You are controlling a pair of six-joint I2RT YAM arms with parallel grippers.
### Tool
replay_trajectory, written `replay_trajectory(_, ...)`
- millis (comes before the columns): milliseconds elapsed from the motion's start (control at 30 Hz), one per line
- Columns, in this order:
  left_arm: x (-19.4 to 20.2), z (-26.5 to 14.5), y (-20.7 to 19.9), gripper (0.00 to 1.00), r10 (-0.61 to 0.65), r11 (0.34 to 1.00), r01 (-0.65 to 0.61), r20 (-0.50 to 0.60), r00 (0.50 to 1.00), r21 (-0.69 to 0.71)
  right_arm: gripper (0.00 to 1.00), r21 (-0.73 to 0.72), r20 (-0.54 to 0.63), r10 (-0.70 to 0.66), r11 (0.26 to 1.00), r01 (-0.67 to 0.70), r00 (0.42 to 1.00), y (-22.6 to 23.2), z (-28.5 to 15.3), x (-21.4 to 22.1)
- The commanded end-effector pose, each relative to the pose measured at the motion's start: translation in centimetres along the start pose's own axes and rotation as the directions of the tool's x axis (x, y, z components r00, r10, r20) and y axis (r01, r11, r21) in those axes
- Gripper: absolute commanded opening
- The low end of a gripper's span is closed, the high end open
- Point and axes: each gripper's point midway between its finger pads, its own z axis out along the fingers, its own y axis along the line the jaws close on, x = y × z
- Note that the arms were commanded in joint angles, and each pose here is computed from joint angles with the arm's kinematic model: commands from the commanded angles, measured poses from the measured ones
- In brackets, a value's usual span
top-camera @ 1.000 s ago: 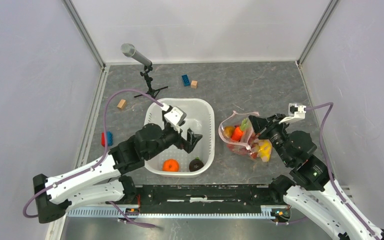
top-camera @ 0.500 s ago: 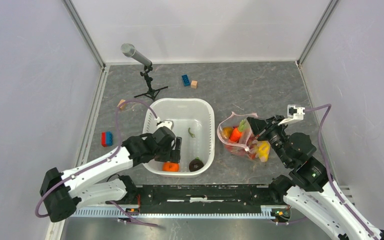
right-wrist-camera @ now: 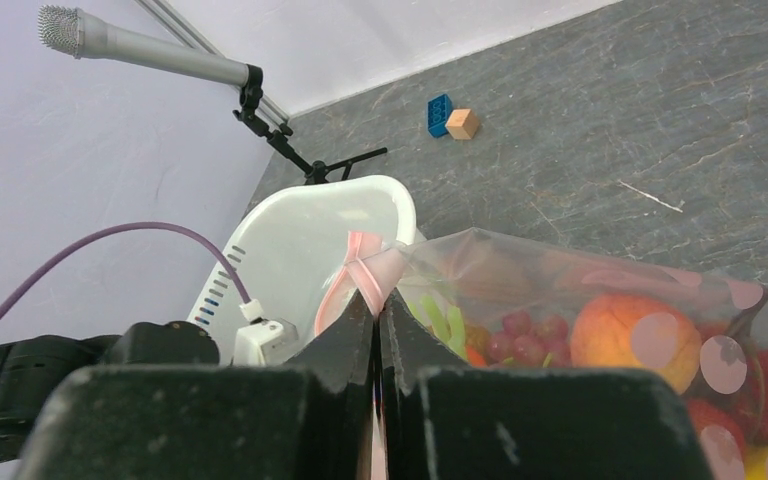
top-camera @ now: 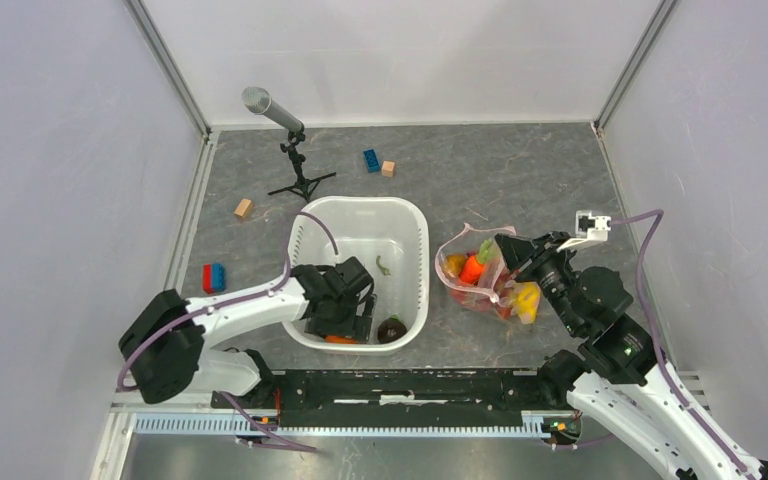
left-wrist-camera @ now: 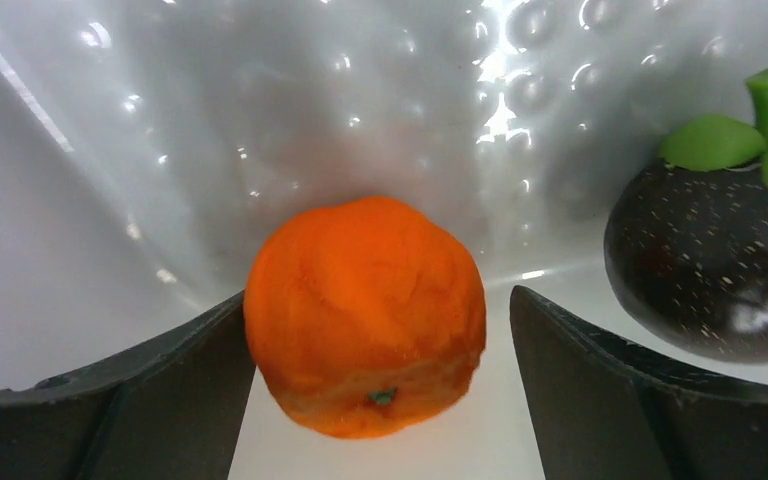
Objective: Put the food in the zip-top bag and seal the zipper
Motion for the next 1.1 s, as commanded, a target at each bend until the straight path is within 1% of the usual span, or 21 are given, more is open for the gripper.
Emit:
replay_trajectory(0, 1.1, 1.8, -1.0, 0.92, 0.057, 0.997, -0.053, -0.087, 0.995, 0.051, 0.05, -0.023, 0.063, 0.007, 1.000, -0.005, 0.998, 0.6, -0.1, -1.4)
replay_trajectory(67, 1.5, 2.7, -1.1, 0.85, 0.067, 0.997, -0.062, -0.114, 0.991, 0.048, 0.06, -0.025, 0.066, 0.008, 1.000, -0.006, 0.998, 0.6, -0.1, -1.5)
replay_trajectory(100, 1.4, 2.9, -1.4, 0.80, 0.073, 0.996, -0.066, -0.119, 0.990, 0.062, 0.06, -0.027, 0.067, 0.009, 1.000, -0.007, 0.998, 0.7, -0.1, -1.6)
replay_trajectory(200, 0.8, 2.9, -2.7, 0.53, 0.079, 0.991, -0.067, -0.111, 0.991, 0.112, 0.06, -0.024, 0.067, 0.007, 1.000, -0.005, 0.998, 0.6, -0.1, -1.6)
replay_trajectory(233, 0.3, 2.6, -3.2, 0.46, 0.080, 0.989, -0.068, -0.090, 0.993, 0.128, 0.06, -0.024, 0.068, 0.007, 1.000, -0.005, 0.998, 0.6, -0.2, -1.6)
replay_trajectory(267, -0.5, 2.2, -3.5, 0.42, 0.078, 0.988, -0.070, -0.062, 0.995, 0.134, 0.06, -0.024, 0.069, 0.007, 1.000, -0.006, 0.998, 0.6, -0.2, -1.7)
replay_trajectory(367, -2.8, 0.5, -4.3, 0.40, 0.086, 0.985, -0.090, 0.033, 0.996, 0.147, 0.06, -0.021, 0.072, 0.010, 1.000, -0.008, 0.997, 0.5, -0.3, -1.7)
replay_trajectory(533, -6.7, -3.3, -6.2, 0.39, 0.093, 0.972, -0.133, 0.202, 0.975, 0.195, 0.06, -0.021, 0.073, 0.014, 1.000, -0.013, 0.997, 0.5, -0.3, -1.7)
replay_trajectory(600, -8.5, -4.8, -6.4, 0.39, 0.080, 0.973, -0.137, 0.281, 0.956, 0.188, 0.06, -0.021, 0.071, 0.016, 1.000, -0.014, 0.997, 0.5, -0.3, -1.6)
replay_trajectory(767, -10.8, -7.1, -7.0, 0.40, 0.044, 0.969, -0.136, 0.397, 0.917, 0.208, 0.06, -0.023, 0.072, 0.016, 1.000, -0.014, 0.997, 0.5, -0.3, -1.6)
replay_trajectory(933, -11.9, -9.6, -7.7, 0.40, -0.031, 0.944, -0.143, 0.507, 0.861, 0.299, 0.06, -0.027, 0.071, 0.017, 1.000, -0.016, 0.997, 0.7, -0.3, -1.7)
replay_trajectory(1067, -12.4, -12.3, -8.4, 0.41, -0.078, 0.912, -0.178, 0.582, 0.809, 0.370, 0.06, -0.042, 0.061, 0.018, 0.999, -0.015, 0.998, 1.0, -0.3, -1.6)
